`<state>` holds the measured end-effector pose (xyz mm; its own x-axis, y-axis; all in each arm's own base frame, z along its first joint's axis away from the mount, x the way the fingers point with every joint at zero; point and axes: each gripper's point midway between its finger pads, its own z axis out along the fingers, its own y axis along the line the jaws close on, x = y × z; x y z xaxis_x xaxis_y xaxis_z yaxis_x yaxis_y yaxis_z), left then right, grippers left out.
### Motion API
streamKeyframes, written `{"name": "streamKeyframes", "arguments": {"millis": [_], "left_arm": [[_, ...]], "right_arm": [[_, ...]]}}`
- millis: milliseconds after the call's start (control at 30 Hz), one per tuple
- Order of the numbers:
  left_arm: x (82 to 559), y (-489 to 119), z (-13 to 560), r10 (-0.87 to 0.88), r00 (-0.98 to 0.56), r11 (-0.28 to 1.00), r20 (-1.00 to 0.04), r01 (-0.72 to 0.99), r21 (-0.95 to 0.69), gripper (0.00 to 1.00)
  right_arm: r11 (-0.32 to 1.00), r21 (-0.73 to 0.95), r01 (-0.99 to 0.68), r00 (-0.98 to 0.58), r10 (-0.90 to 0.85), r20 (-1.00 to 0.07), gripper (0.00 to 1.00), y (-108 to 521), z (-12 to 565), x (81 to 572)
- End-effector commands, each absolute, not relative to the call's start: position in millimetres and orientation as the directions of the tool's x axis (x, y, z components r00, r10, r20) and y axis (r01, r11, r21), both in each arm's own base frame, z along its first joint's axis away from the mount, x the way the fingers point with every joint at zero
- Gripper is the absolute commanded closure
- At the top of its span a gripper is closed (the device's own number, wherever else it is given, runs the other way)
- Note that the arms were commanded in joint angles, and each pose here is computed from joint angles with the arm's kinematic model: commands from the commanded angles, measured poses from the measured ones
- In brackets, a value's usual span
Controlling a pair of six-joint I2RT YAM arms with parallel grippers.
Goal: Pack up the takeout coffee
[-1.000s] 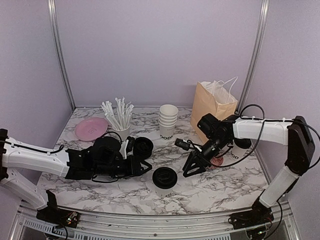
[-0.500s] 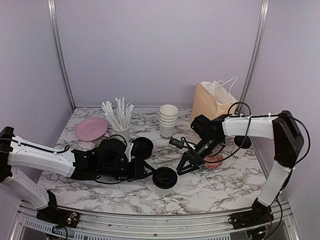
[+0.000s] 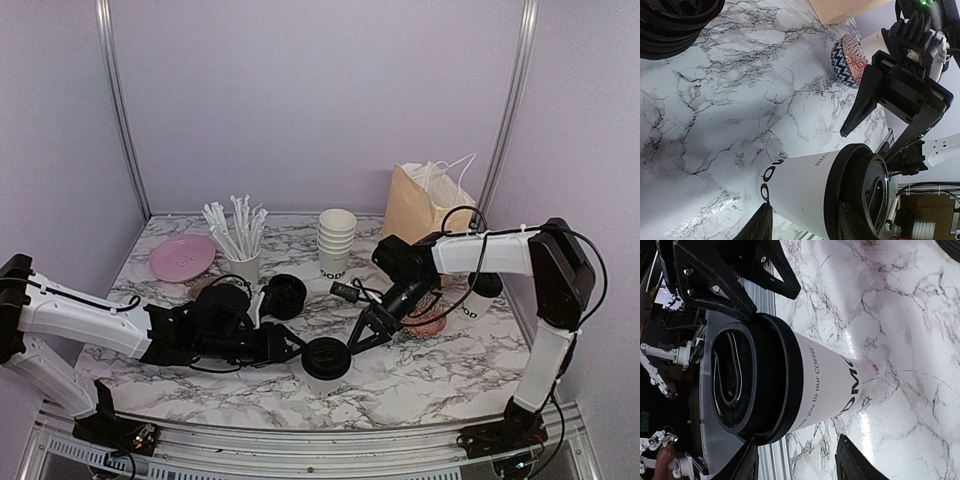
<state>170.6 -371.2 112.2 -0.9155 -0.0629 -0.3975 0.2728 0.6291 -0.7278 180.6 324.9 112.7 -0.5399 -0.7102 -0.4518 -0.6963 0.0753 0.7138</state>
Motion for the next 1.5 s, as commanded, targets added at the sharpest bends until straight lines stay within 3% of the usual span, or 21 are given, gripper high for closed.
{"name": "streamKeyframes", "arguments": {"millis": [0,300,667,767,833,900,933,1067,1167,1467], "left_arm": [[167,-354,69,-0.037,-0.925,0.714,-0.377,0.24,-0.658,0.56],[166,-345,36,0.0,-0.926,0.778,-0.377,0.237,-0.582,0.6],[179,-373,131,-0.022,-0.817,0.697,-0.576,0.401,-0.594,0.54],[181,-370,144,-0.019,-0.784,0.706,-0.621,0.429,-0.564,0.48],[184,-364,148,0.0,-0.751,0.714,-0.661,0.463,-0.525,0.41],[187,-355,148,0.016,-0.712,0.733,-0.702,0.486,-0.475,0.35],[191,-348,146,0.013,-0.696,0.754,-0.718,0.479,-0.45,0.34],[205,-320,147,-0.057,-0.648,0.819,-0.76,0.405,-0.407,0.31],[212,-306,147,-0.101,-0.638,0.849,-0.763,0.345,-0.4,0.31],[207,-291,141,-0.164,-0.654,0.846,-0.738,0.292,-0.447,0.31]], "right_arm": [[0.169,0.671,-0.722,-0.544,-0.738,-0.4,0.51,325,89,194],[0.261,0.614,-0.745,-0.551,-0.759,-0.347,0.55,318,66,204],[0.249,0.49,-0.835,-0.493,-0.733,-0.469,0.53,306,108,220],[0.21,0.435,-0.876,-0.434,-0.737,-0.518,0.43,300,124,216],[0.13,0.401,-0.907,-0.358,-0.737,-0.573,0.28,300,142,200],[0.089,0.331,-0.939,-0.283,-0.747,-0.601,0.06,302,151,182],[0.07,0.286,-0.956,-0.235,-0.765,-0.6,0.02,304,148,170],[0.026,0.107,-0.994,-0.078,-0.852,-0.518,0.01,313,115,134],[0.059,0.13,-0.99,-0.111,-0.894,-0.435,0.01,317,92,135],[0.069,0.092,-0.993,-0.095,-0.943,-0.319,0.01,332,58,126]]}}
